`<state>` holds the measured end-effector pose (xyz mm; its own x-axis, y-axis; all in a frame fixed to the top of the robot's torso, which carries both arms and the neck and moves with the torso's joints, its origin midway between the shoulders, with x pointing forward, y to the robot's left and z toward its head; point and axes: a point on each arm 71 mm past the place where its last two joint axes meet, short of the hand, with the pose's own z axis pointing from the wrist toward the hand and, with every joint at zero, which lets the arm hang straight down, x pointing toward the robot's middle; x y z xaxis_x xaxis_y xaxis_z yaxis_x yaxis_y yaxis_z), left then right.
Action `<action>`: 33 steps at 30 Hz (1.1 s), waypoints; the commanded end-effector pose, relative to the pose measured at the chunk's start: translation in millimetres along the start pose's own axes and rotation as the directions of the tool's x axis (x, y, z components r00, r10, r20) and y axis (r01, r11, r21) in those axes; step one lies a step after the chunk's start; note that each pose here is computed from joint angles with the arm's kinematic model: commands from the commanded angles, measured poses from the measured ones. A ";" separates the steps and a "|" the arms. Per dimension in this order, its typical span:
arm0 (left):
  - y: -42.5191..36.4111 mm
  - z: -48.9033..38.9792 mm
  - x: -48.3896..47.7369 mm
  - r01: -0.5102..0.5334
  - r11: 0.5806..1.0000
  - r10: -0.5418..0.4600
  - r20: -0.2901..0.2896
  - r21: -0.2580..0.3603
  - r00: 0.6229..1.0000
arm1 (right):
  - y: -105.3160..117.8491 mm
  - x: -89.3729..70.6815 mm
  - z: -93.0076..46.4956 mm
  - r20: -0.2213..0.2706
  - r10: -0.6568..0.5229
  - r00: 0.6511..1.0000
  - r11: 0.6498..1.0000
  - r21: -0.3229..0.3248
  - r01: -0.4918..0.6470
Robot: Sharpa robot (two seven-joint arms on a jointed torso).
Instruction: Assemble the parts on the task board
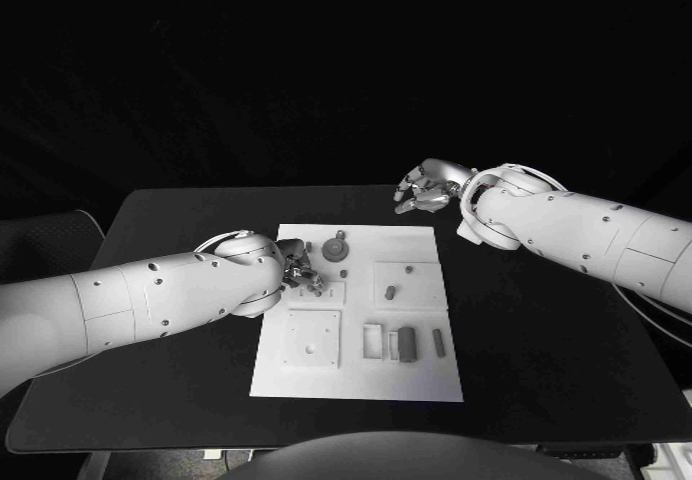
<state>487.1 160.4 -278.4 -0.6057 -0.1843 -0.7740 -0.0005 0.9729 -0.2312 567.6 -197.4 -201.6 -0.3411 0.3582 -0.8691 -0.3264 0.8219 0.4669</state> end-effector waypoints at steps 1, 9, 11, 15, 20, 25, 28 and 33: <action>-1.4 0.0 6.3 0.013 1.000 -0.013 -0.048 0.010 0.999 | 0.9 1.2 0.1 -0.016 -0.001 1.000 1.000 -0.008 0.001; -1.6 0.1 7.3 0.023 1.000 -0.022 -0.061 0.011 0.998 | 1.4 1.4 0.4 -0.017 -0.001 1.000 1.000 -0.009 0.001; -1.8 0.1 7.4 0.022 1.000 -0.021 -0.063 0.011 0.998 | 1.6 1.5 0.4 -0.017 -0.001 1.000 1.000 -0.010 0.001; -1.6 0.2 7.4 0.021 1.000 -0.020 -0.064 0.011 0.998 | 1.6 1.5 0.4 -0.017 -0.001 1.000 1.000 -0.010 0.001; -2.3 0.2 7.5 0.021 1.000 -0.020 -0.064 0.011 0.998 | 1.9 1.7 0.5 -0.018 -0.001 1.000 1.000 -0.011 0.001; -2.2 0.2 7.6 0.020 1.000 -0.020 -0.065 0.010 0.998 | 1.9 1.7 0.4 -0.019 -0.001 1.000 1.000 -0.011 0.001; -1.5 0.3 7.3 0.021 1.000 -0.020 -0.064 0.005 0.998 | 1.8 1.7 0.4 -0.018 -0.001 1.000 1.000 -0.010 0.001; 0.6 0.7 6.0 0.019 1.000 -0.019 -0.051 -0.007 0.999 | 1.7 1.8 0.4 -0.020 -0.001 1.000 1.000 -0.010 0.001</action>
<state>487.2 160.1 -278.6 -0.6243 -0.2109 -0.7522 -0.0177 0.9664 -0.2563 567.5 -196.6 -201.9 -0.3457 0.3563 -0.8681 -0.3271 0.8213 0.4673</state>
